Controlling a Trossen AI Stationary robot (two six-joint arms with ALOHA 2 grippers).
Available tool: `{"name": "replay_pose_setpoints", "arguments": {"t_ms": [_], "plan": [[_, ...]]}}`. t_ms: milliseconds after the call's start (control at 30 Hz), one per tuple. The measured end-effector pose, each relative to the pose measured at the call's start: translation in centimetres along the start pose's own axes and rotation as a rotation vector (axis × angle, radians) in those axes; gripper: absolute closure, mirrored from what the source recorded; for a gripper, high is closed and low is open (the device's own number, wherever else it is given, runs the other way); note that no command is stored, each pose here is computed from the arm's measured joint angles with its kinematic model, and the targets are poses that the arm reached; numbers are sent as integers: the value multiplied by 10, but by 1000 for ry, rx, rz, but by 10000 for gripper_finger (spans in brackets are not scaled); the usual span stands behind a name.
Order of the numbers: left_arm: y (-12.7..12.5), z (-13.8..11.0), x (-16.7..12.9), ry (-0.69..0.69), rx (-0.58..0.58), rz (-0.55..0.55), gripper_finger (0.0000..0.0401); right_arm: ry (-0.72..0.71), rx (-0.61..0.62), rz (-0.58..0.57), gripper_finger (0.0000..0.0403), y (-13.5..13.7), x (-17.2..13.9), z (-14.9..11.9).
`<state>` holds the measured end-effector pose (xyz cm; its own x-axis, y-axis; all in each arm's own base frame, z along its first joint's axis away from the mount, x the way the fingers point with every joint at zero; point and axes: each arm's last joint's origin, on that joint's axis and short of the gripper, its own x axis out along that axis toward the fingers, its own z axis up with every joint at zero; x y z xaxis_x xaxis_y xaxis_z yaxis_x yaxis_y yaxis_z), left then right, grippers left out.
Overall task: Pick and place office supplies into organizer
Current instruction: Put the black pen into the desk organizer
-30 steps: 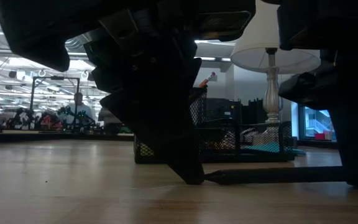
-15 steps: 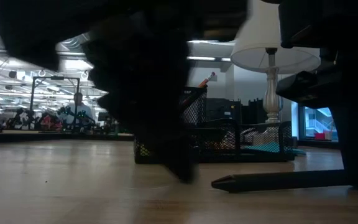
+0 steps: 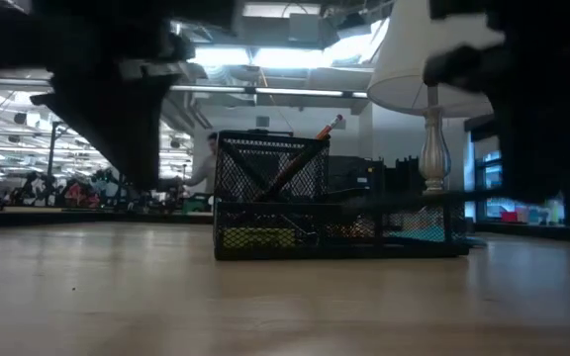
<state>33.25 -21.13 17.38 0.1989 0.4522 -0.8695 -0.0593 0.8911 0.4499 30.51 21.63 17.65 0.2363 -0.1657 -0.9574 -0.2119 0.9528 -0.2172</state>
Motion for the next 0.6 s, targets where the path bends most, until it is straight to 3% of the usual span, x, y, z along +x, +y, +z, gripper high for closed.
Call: {"name": "replay_pose_setpoints", "arguments": {"t_ms": [100,367,600], "plan": [[3,-8,-3,13,19,101,399,12,-32,-101,363,-6,-14,3],[11,-21,-6,103,-12,202,399,-34,-224,-418,361,-27,-54,18],[7,-28,-12,107,-42,229,399,-2,-438,-613,360,-50,-57,29]]}}
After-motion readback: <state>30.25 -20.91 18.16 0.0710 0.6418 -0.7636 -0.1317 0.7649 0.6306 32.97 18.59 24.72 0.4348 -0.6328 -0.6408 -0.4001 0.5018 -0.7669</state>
